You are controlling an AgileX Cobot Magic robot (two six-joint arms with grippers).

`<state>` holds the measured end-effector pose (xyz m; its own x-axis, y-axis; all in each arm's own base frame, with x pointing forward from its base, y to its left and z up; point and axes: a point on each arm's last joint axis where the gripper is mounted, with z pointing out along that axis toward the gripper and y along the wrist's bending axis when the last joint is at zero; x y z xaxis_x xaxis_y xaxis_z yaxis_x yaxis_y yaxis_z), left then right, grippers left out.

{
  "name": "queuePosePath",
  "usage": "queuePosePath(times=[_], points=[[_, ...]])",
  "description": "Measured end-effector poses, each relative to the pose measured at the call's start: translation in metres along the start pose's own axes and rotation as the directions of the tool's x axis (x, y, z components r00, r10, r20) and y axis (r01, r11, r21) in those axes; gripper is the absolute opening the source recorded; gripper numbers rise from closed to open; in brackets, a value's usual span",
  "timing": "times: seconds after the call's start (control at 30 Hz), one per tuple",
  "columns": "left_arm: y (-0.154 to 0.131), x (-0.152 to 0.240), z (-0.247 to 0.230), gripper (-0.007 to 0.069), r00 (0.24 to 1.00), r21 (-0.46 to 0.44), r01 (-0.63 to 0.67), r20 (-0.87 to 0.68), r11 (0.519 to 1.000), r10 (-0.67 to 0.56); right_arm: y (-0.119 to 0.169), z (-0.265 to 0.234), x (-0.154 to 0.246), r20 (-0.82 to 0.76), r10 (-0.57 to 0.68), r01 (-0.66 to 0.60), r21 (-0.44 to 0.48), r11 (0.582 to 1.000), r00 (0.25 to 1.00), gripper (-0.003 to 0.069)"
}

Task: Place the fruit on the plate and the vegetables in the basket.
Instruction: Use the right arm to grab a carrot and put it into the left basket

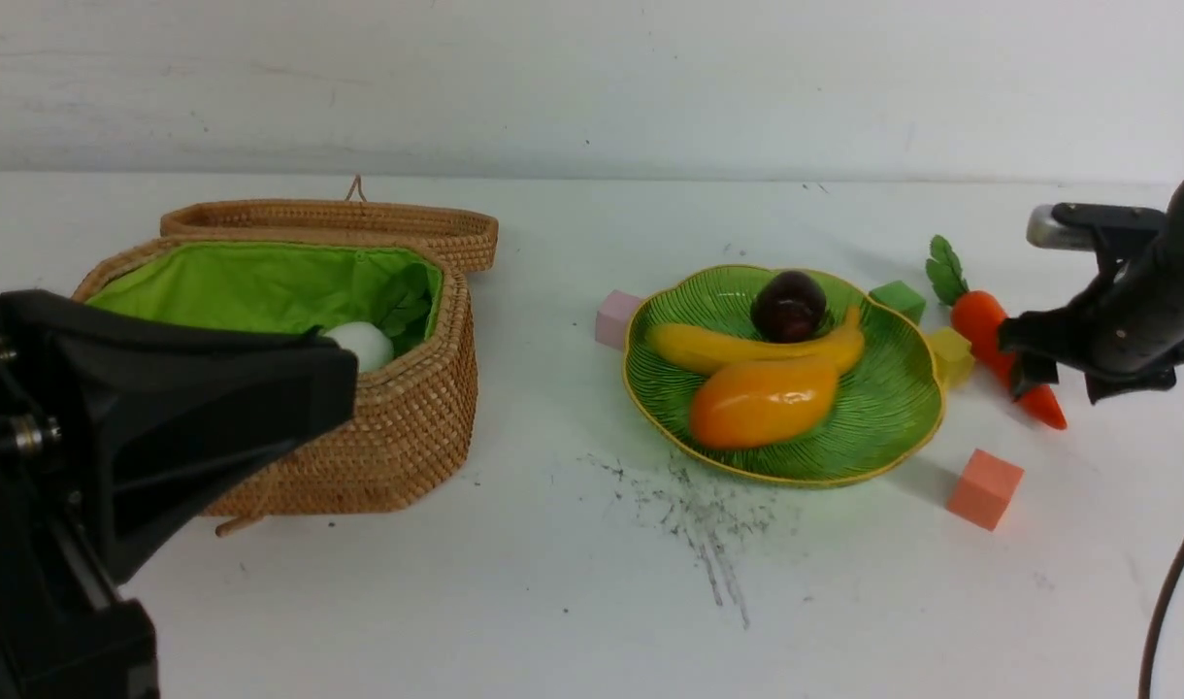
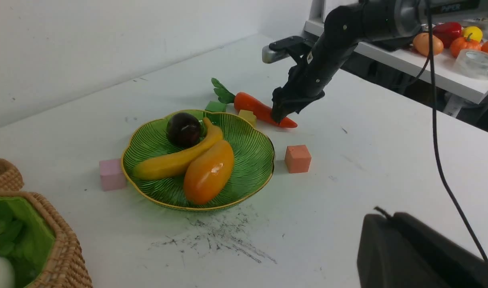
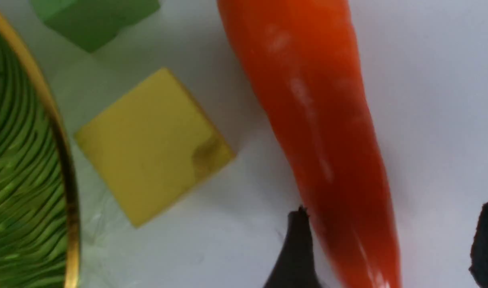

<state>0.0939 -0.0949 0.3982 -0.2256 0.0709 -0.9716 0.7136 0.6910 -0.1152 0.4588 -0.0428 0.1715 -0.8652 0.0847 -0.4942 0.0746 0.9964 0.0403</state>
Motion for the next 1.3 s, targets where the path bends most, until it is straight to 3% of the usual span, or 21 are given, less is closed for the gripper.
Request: queuePosePath(times=[0.23, 0.37, 0.47, 0.6, 0.8, 0.87, 0.97, 1.0, 1.07, 1.1, 1.13, 1.17, 1.2, 1.3], points=[[0.000, -0.001, 0.000, -0.0007, 1.000, -0.001, 0.001, 0.009, 1.000, -0.001, -0.001, 0.022, -0.001, 0.071, -0.022, 0.022, 0.000, 1.000, 0.997, 0.0514], [0.000, -0.001, 0.000, -0.0006, 1.000, 0.000, 0.002, 0.010, 1.000, -0.002, -0.001, 0.026, -0.003, 0.091, -0.025, 0.026, 0.000, 1.000, 0.996, 0.0419], [0.000, 0.001, 0.000, -0.0003, 1.000, 0.002, 0.002, -0.008, 1.000, -0.002, -0.001, 0.024, -0.002, 0.075, -0.027, 0.027, -0.003, 1.000, 0.997, 0.0272], [-0.001, 0.004, 0.000, -0.0002, 0.999, 0.006, 0.006, -0.048, 1.000, -0.006, 0.001, 0.009, 0.001, -0.003, -0.033, 0.033, -0.015, 0.999, 0.999, 0.0274], [-0.001, 0.006, -0.007, -0.0002, 0.997, 0.003, 0.037, -0.064, 0.999, -0.037, 0.007, -0.061, -0.008, -0.010, -0.042, 0.042, -0.035, 0.999, 0.999, 0.0274], [-0.001, 0.006, -0.020, -0.0002, 0.997, -0.014, 0.061, -0.042, 0.998, -0.061, 0.019, -0.117, -0.017, 0.085, -0.024, 0.031, -0.080, 0.996, 0.996, 0.0274], [0.001, 0.006, -0.038, -0.0002, 0.996, -0.048, 0.085, -0.008, 0.995, -0.085, 0.041, -0.162, -0.021, 0.185, -0.050, 0.077, -0.144, 0.987, 0.982, 0.0274], [0.004, 0.009, -0.052, -0.0002, 0.995, -0.089, 0.100, 0.005, 0.991, -0.100, 0.074, -0.198, -0.020, 0.283, -0.107, 0.171, -0.214, 0.962, 0.953, 0.0274], [0.006, 0.012, -0.065, -0.0002, 0.992, -0.130, 0.129, 0.017, 0.983, -0.128, 0.110, -0.225, -0.017, 0.398, -0.183, 0.313, -0.293, 0.903, 0.899, 0.0274], [0.009, 0.016, -0.073, -0.0002, 0.987, -0.167, 0.159, 0.009, 0.973, -0.159, 0.140, -0.242, -0.014, 0.477, -0.224, 0.414, -0.341, 0.844, 0.850, 0.0274], [0.010, 0.017, -0.077, -0.0002, 0.986, -0.178, 0.165, 0.011, 0.970, -0.165, 0.150, -0.247, -0.012, 0.499, -0.235, 0.445, -0.357, 0.821, 0.834, 0.0274], [0.013, 0.021, -0.085, -0.0002, 0.983, -0.216, 0.180, 0.004, 0.960, -0.183, 0.190, -0.263, -0.004, 0.581, -0.268, 0.561, -0.411, 0.719, 0.769, 0.0274], [0.014, 0.024, -0.091, -0.0002, 0.981, -0.237, 0.188, 0.001, 0.953, -0.193, 0.215, -0.270, 0.001, 0.625, -0.282, 0.623, -0.433, 0.651, 0.728, 0.0274], [0.016, 0.030, -0.104, -0.0002, 0.979, -0.270, 0.198, -0.001, 0.942, -0.206, 0.278, -0.272, 0.014, 0.719, -0.298, 0.747, -0.451, 0.489, 0.628, 0.0274]])
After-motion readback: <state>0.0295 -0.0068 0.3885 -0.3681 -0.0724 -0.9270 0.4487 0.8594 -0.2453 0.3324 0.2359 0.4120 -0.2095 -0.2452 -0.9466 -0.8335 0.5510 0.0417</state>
